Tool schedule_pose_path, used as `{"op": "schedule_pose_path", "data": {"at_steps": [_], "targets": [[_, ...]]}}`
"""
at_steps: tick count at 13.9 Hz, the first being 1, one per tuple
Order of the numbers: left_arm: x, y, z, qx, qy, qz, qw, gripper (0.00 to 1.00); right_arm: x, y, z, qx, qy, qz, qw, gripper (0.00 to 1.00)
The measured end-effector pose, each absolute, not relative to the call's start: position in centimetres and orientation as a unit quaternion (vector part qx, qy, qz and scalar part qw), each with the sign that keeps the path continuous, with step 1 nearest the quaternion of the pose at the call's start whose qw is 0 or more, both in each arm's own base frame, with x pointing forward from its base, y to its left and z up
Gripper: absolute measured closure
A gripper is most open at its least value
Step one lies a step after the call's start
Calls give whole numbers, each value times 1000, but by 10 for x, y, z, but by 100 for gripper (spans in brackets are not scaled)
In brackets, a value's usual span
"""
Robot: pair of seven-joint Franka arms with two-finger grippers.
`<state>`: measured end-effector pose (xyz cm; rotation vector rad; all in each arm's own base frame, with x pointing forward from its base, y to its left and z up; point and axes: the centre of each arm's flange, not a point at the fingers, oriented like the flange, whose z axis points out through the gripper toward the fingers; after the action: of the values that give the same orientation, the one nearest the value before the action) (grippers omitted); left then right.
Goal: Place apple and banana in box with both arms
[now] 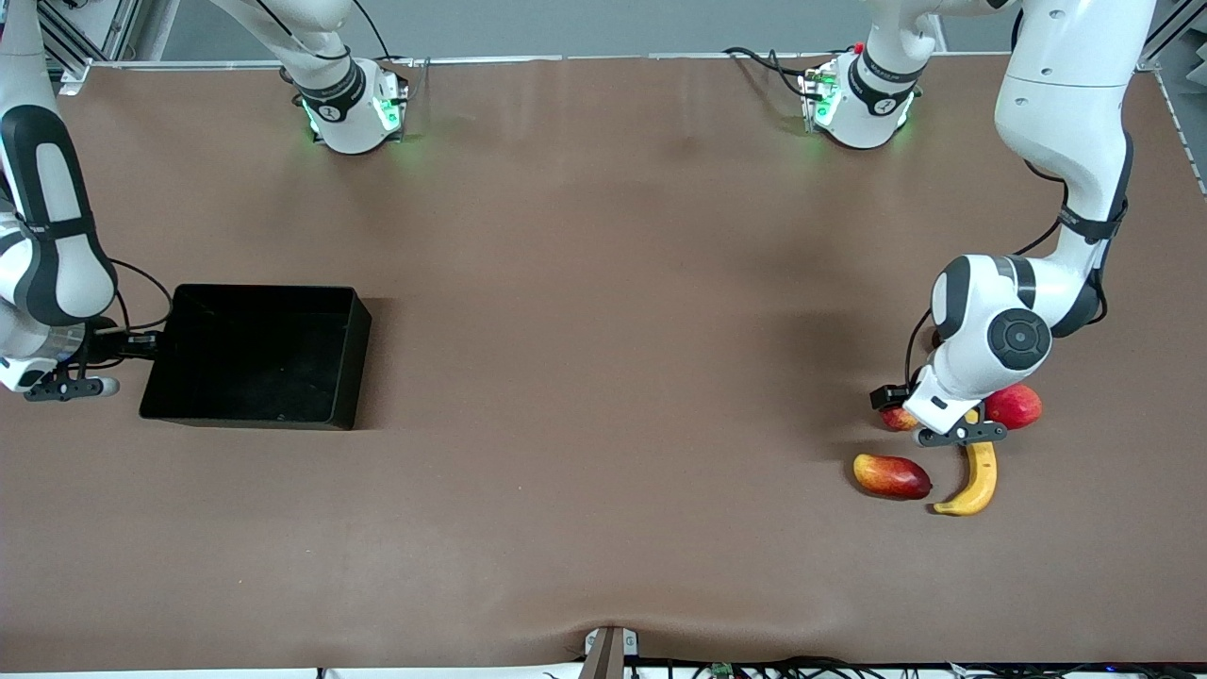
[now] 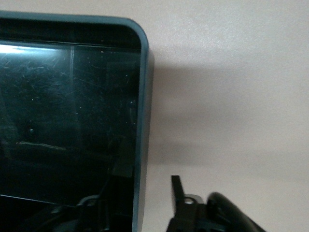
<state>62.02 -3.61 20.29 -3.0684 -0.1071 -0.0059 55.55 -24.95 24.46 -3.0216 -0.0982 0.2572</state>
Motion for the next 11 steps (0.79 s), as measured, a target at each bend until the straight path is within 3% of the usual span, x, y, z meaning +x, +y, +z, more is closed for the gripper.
{"op": "schedule_pose_path", "data": {"at_steps": [3, 4, 5, 8, 11], "targets": [[623, -37, 194, -999, -34, -10, 34, 0, 556, -248, 247, -994, -33, 85, 56, 89], [623, -37, 192, -999, -34, -11, 34, 0, 556, -246, 248, -994, -29, 84, 61, 94], [624, -37, 191, -999, -34, -11, 34, 0, 555, -244, 249, -993, -31, 88, 69, 94], [627, -38, 195, -999, -34, -15, 34, 27, 561, -236, 264, -990, -35, 97, 92, 94], [634, -40, 208, -999, -33, -29, 32, 27, 583, -214, 300, -988, -59, 100, 102, 94]]}}
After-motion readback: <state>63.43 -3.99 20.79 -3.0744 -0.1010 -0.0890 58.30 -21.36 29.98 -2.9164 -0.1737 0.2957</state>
